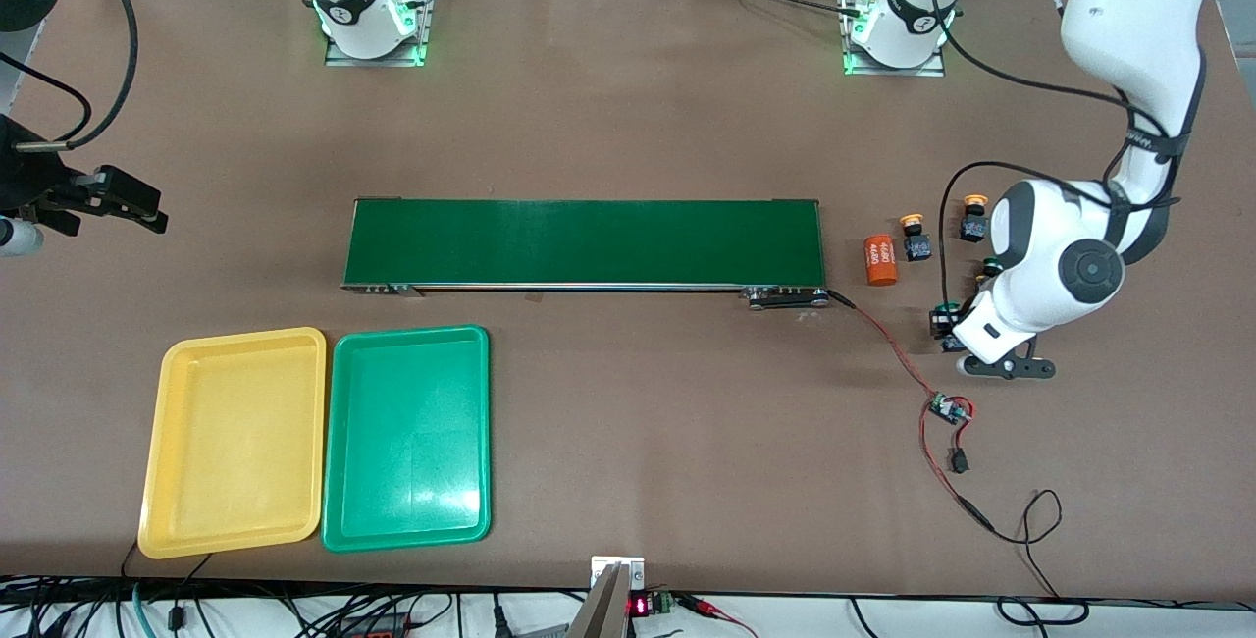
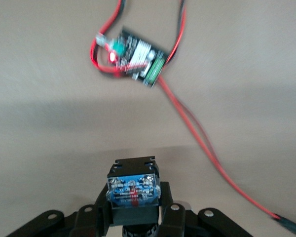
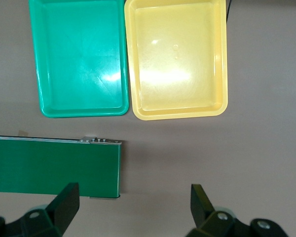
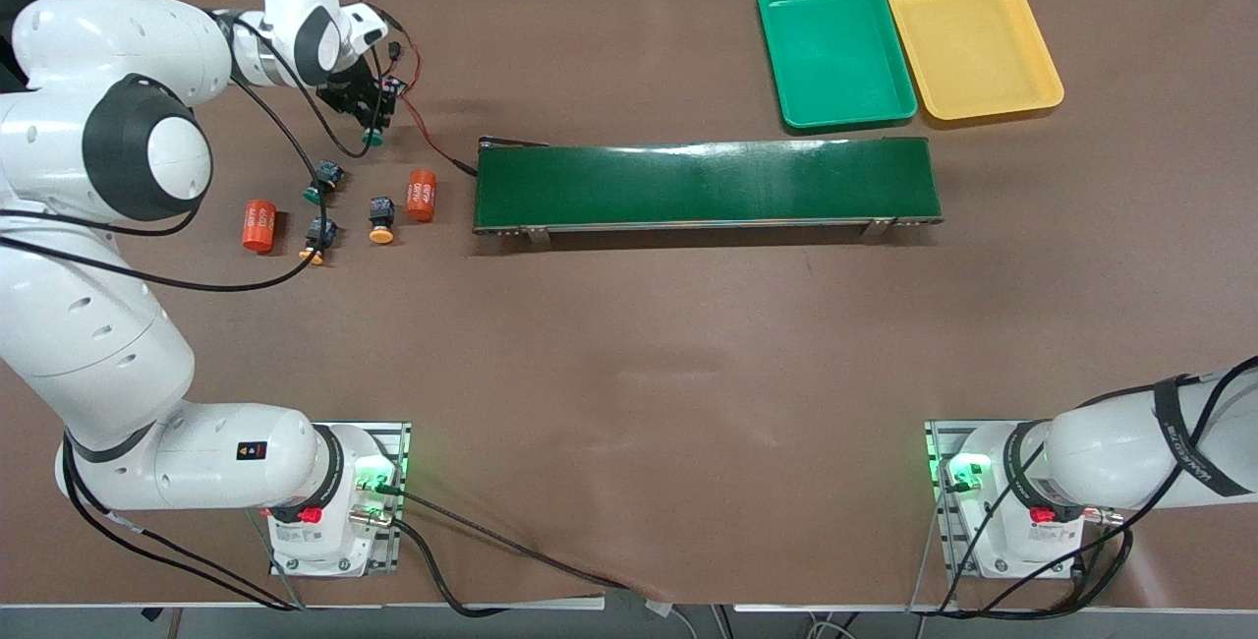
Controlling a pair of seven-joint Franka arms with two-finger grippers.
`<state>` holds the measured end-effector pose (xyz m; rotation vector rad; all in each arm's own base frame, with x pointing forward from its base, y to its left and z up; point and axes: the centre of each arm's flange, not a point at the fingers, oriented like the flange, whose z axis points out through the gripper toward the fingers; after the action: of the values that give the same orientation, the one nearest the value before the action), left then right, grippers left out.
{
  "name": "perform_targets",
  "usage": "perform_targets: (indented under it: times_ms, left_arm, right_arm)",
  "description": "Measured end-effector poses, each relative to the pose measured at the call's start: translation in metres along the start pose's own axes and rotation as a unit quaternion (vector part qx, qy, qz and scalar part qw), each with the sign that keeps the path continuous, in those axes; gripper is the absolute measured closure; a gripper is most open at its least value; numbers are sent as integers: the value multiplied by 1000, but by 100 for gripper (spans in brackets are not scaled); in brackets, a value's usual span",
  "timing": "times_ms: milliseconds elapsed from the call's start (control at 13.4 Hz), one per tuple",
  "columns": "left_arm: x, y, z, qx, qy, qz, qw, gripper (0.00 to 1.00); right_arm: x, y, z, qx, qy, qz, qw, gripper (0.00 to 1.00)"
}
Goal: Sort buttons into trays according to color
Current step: 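Carry the button to the conveyor belt and release it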
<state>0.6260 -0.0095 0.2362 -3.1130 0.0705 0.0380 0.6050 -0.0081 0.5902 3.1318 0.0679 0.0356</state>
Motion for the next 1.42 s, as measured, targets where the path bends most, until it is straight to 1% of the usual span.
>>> perform_targets:
  times_ms: [149, 298, 522, 671, 820, 970, 1119, 1342, 1417]
  left_arm:
    - [-8, 42, -40, 0, -11, 29, 1000, 59]
    - [-34, 104, -60, -6, -27, 50, 998, 59]
    - [-78, 194, -56, -15, -46, 56, 997, 59]
    - [-98, 238, -55, -18, -51, 46, 997, 59]
    - [-108, 261, -56, -24, -53, 44, 997, 59]
    - [-110, 267, -53, -33, -50, 44, 997, 59]
    - [-108, 268, -41, -41, -45, 42, 997, 59]
    - [-115, 274, -13, -49, -49, 45, 997, 59]
    - [-117, 276, -9, -50, -49, 47, 996, 54]
  right_arm:
    - [0, 0, 0, 0, 0, 0, 1000, 0]
    - [0, 0, 0, 0, 0, 0, 1000, 0]
    - [0, 0, 0, 0, 0, 0, 1000, 0]
    - [0, 0, 0, 0, 0, 0, 1000, 0]
    - [0, 0, 0, 0, 0, 0, 1000, 0]
    - [0, 0, 0, 0, 0, 0, 1000, 0]
    - [0, 0, 0, 0, 0, 0, 1000, 0]
    - [0, 0, 0, 0, 0, 0, 1000, 0]
    - [0, 0, 0, 0, 0, 0, 1000, 0]
